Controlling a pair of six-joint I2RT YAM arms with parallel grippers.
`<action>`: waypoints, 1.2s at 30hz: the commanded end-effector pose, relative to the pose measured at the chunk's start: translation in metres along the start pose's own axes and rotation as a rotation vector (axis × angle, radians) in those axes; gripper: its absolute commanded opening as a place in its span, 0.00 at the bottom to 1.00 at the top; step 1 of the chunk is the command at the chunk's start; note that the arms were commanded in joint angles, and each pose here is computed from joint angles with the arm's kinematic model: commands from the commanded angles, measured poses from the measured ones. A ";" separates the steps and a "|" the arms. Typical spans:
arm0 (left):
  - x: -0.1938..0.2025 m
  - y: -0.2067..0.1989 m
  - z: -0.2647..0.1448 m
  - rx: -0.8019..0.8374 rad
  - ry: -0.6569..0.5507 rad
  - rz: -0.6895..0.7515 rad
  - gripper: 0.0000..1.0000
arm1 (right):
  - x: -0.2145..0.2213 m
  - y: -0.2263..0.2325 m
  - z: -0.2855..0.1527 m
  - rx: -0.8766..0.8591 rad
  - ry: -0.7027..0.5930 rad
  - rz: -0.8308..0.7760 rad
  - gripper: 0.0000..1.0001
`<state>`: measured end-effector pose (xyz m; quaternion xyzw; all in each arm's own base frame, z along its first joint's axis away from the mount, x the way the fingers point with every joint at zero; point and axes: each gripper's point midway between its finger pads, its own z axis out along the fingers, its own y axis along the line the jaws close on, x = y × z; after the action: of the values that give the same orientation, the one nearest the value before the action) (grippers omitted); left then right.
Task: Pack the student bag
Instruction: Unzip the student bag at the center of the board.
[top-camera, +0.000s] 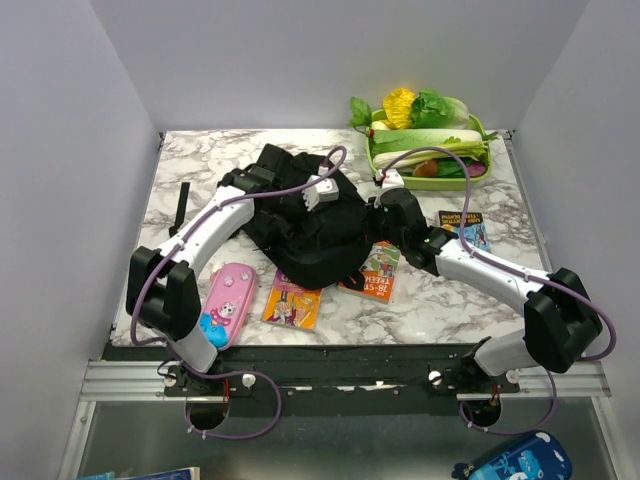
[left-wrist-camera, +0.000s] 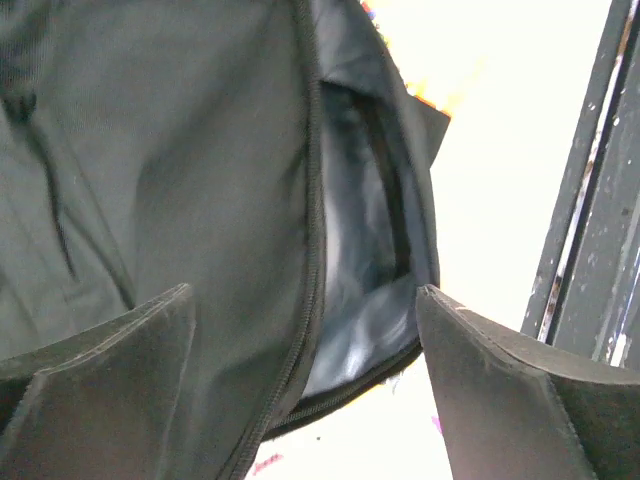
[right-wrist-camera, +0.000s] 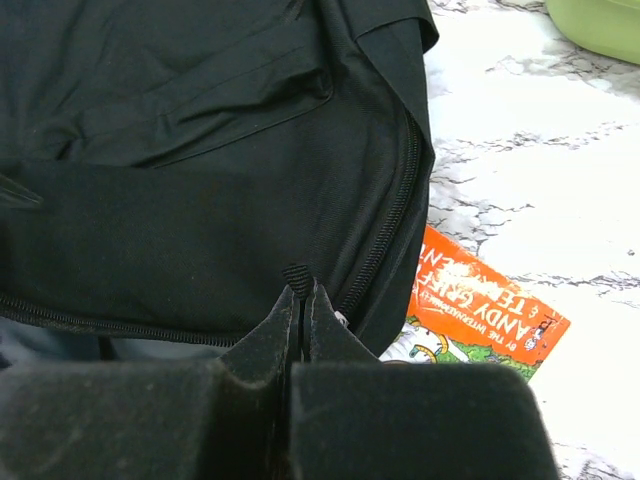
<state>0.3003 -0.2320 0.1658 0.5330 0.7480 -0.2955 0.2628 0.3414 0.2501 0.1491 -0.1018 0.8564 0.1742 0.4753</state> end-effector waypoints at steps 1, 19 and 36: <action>-0.029 -0.023 0.016 0.055 -0.102 -0.017 0.99 | 0.007 0.003 0.000 -0.011 0.035 0.002 0.01; -0.035 -0.034 0.086 0.064 -0.084 -0.145 0.99 | -0.003 -0.005 -0.003 0.023 0.005 -0.027 0.01; -0.010 -0.048 0.091 0.046 -0.030 -0.027 0.04 | -0.010 -0.024 0.010 0.074 -0.002 -0.009 0.01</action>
<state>0.2712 -0.3218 0.1189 0.4911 0.7484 -0.3705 0.2478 0.3372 0.2368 0.1296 -0.1140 0.8749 0.1423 0.4486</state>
